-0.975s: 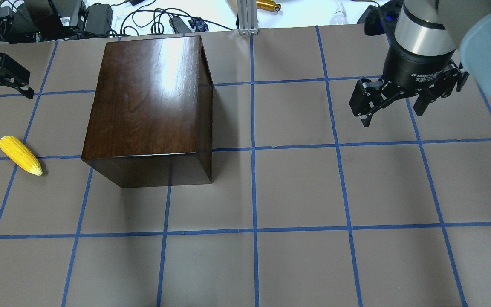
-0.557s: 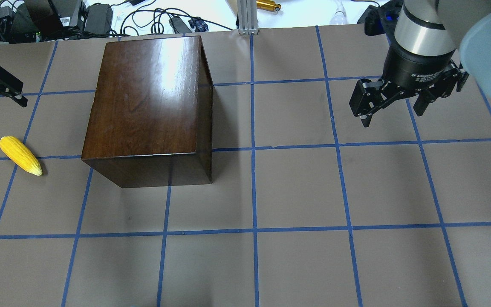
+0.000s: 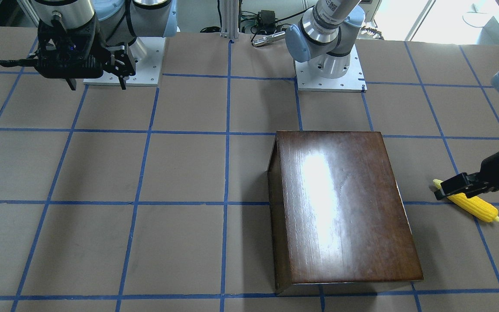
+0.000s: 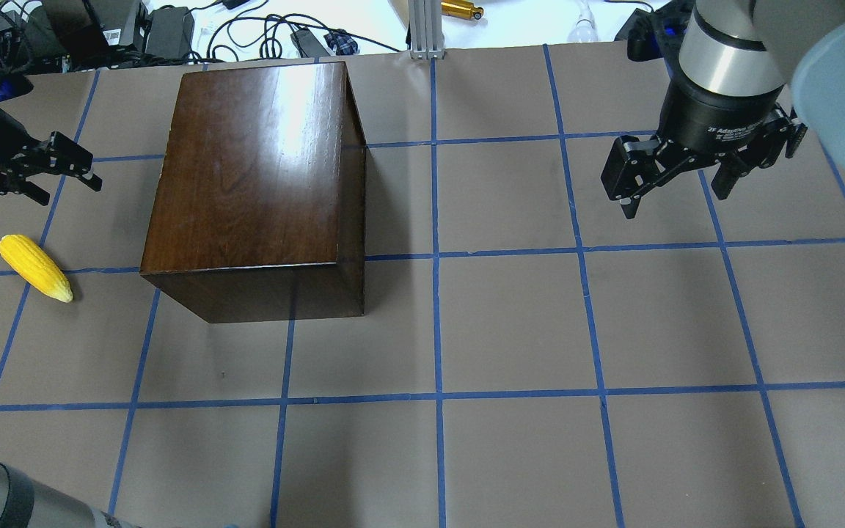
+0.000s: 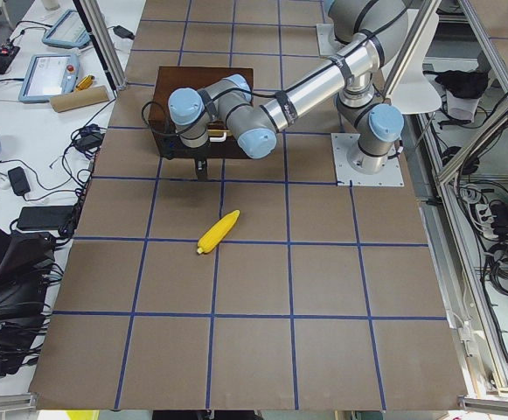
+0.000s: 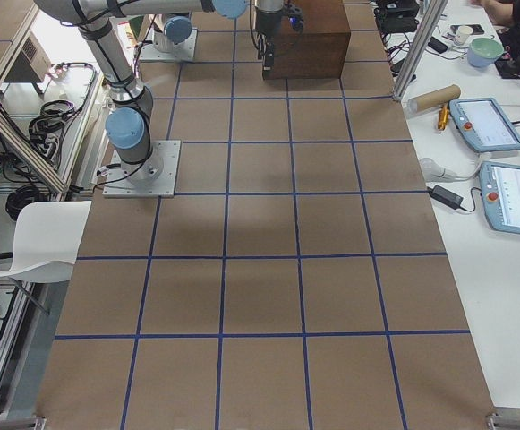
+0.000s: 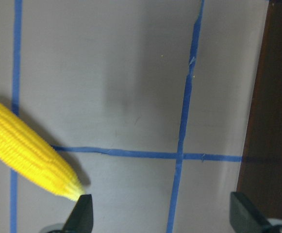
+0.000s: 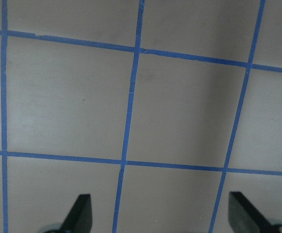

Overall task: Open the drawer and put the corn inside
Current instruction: 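Hook the left gripper onto the white drawer handle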

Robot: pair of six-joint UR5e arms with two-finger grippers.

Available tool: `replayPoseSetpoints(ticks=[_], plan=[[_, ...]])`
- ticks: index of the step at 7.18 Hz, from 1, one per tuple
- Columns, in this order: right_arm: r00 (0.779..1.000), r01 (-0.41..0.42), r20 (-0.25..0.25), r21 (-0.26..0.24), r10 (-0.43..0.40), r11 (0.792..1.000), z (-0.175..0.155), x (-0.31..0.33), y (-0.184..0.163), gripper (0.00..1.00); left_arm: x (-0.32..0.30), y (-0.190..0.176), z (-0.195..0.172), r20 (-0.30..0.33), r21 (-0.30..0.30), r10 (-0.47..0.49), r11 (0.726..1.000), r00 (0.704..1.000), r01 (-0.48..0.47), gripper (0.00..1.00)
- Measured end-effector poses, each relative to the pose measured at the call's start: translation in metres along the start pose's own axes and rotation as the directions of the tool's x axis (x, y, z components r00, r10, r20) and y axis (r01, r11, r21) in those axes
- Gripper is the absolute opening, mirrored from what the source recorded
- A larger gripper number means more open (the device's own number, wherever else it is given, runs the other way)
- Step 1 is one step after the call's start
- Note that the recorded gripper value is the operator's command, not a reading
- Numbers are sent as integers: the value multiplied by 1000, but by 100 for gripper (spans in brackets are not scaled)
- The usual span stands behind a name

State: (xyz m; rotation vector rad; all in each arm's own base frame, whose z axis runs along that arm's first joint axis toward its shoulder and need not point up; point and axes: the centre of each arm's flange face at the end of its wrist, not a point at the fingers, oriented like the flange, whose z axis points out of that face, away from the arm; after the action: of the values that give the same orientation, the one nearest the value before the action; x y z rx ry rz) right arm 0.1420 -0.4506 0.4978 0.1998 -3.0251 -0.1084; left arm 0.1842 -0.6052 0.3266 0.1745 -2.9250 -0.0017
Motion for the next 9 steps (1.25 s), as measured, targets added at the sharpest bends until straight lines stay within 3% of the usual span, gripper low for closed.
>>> replayPoseSetpoints(ticks=[2, 3, 7, 9], plan=[[1000, 0, 1, 0, 0, 1000, 0, 0, 0, 100, 11, -8, 8, -129, 50, 43, 998, 991, -37, 100], [1000, 0, 1, 0, 0, 1000, 0, 0, 0, 100, 16, -9, 13, -160, 55, 75, 996, 984, -67, 100], [1000, 0, 0, 0, 0, 1000, 0, 0, 0, 100, 42, -14, 33, -200, 36, 196, 981, 960, -193, 100], [1000, 0, 0, 0, 0, 1000, 0, 0, 0, 100, 41, -15, 42, -211, 18, 203, 979, 956, -204, 100]])
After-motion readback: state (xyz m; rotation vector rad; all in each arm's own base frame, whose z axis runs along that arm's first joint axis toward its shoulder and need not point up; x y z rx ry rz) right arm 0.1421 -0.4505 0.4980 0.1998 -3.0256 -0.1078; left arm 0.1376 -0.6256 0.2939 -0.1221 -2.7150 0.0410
